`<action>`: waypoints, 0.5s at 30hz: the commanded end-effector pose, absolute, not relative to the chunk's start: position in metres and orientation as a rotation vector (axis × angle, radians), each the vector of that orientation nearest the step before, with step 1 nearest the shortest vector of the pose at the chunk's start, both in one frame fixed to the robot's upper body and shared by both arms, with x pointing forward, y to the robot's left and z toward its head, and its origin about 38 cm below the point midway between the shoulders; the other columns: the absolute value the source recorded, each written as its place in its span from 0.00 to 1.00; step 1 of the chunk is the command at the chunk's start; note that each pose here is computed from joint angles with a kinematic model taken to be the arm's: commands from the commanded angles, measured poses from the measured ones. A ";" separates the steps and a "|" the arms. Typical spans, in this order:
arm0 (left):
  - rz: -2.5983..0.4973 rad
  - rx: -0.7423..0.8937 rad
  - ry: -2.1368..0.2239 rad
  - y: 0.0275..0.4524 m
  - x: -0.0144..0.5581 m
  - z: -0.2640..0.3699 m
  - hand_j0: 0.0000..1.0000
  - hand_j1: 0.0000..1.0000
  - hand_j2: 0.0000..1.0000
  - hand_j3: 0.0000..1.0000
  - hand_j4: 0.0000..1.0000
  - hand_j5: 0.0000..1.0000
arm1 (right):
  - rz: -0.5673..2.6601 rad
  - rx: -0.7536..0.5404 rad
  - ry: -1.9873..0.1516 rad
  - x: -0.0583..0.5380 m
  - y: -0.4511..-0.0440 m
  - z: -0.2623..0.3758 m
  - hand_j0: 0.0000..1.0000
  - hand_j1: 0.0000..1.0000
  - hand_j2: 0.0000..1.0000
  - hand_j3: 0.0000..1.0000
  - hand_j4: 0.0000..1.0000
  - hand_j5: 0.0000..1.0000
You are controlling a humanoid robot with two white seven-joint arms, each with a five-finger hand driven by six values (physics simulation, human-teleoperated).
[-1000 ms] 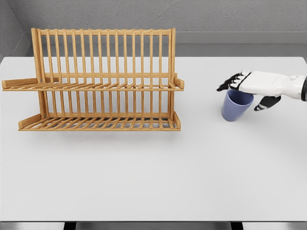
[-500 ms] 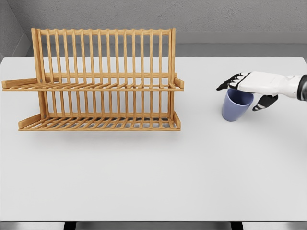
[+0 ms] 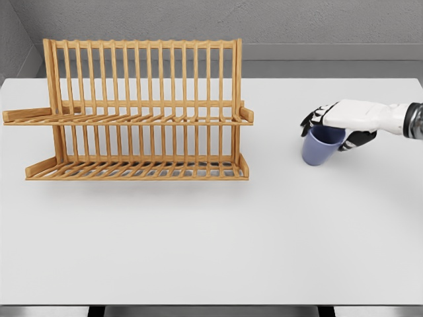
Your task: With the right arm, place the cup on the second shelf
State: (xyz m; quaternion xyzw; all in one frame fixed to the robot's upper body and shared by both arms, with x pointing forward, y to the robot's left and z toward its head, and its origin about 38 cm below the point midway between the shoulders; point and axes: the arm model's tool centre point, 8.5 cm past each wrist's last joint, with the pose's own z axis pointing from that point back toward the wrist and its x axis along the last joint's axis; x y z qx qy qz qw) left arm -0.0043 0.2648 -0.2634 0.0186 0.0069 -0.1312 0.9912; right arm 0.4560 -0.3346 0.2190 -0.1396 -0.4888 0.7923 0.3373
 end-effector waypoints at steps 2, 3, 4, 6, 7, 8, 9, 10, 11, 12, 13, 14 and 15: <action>-0.263 0.037 0.014 0.265 -0.004 -0.263 1.00 1.00 1.00 1.00 1.00 1.00 | 2.063 -0.364 -1.284 0.457 -0.333 0.222 0.61 0.61 0.61 0.61 0.61 0.61; -0.263 0.037 0.014 0.265 -0.004 -0.263 1.00 1.00 1.00 1.00 1.00 1.00 | 2.062 -0.370 -1.287 0.458 -0.334 0.224 0.61 0.61 0.61 0.61 0.61 0.61; -0.263 0.037 0.014 0.265 -0.004 -0.263 1.00 1.00 1.00 1.00 1.00 1.00 | 2.061 -0.370 -1.290 0.457 -0.333 0.225 0.61 0.61 0.61 0.61 0.61 0.61; -0.263 0.037 0.014 0.265 -0.004 -0.263 1.00 1.00 1.00 1.00 1.00 1.00 | 2.061 -0.379 -1.294 0.459 -0.334 0.228 0.60 0.60 0.60 0.60 0.60 0.60; -0.263 0.037 0.014 0.265 -0.004 -0.263 1.00 1.00 1.00 1.00 1.00 1.00 | 2.059 -0.388 -1.300 0.460 -0.334 0.232 0.60 0.60 0.60 0.60 0.60 0.60; -0.263 0.037 0.014 0.265 -0.004 -0.263 1.00 1.00 1.00 1.00 1.00 1.00 | 2.059 -0.396 -1.305 0.461 -0.334 0.235 0.60 0.60 0.60 0.60 0.60 0.60; -0.263 0.037 0.014 0.265 -0.004 -0.263 1.00 1.00 1.00 1.00 1.00 1.00 | 2.060 -0.404 -1.310 0.462 -0.334 0.239 0.60 0.60 0.60 0.60 0.60 0.60; -0.263 0.037 0.014 0.265 -0.004 -0.263 1.00 1.00 1.00 1.00 1.00 1.00 | 2.058 -0.408 -1.312 0.462 -0.334 0.241 0.60 0.60 0.60 0.60 0.60 0.60; -0.263 0.037 0.014 0.265 -0.004 -0.263 1.00 1.00 1.00 1.00 1.00 1.00 | 2.060 -0.416 -1.317 0.464 -0.333 0.244 0.60 0.60 0.60 0.60 0.60 0.60; -0.263 0.037 0.014 0.265 -0.004 -0.263 1.00 1.00 1.00 1.00 1.00 1.00 | 2.053 -0.434 -1.331 0.466 -0.335 0.252 0.60 0.60 0.60 0.60 0.60 0.60; -0.263 0.037 0.014 0.265 -0.004 -0.263 1.00 1.00 1.00 1.00 1.00 1.00 | 2.043 -0.454 -1.349 0.466 -0.337 0.259 0.60 0.60 0.60 0.60 0.60 0.60; -0.263 0.037 0.014 0.265 -0.004 -0.263 1.00 1.00 1.00 1.00 1.00 1.00 | 2.040 -0.461 -1.354 0.467 -0.337 0.262 0.60 0.60 0.60 0.60 0.60 0.60; -0.263 0.037 0.014 0.265 -0.004 -0.263 1.00 1.00 1.00 1.00 1.00 1.00 | 2.042 -0.471 -1.361 0.468 -0.336 0.266 0.60 0.60 0.60 0.60 0.60 0.60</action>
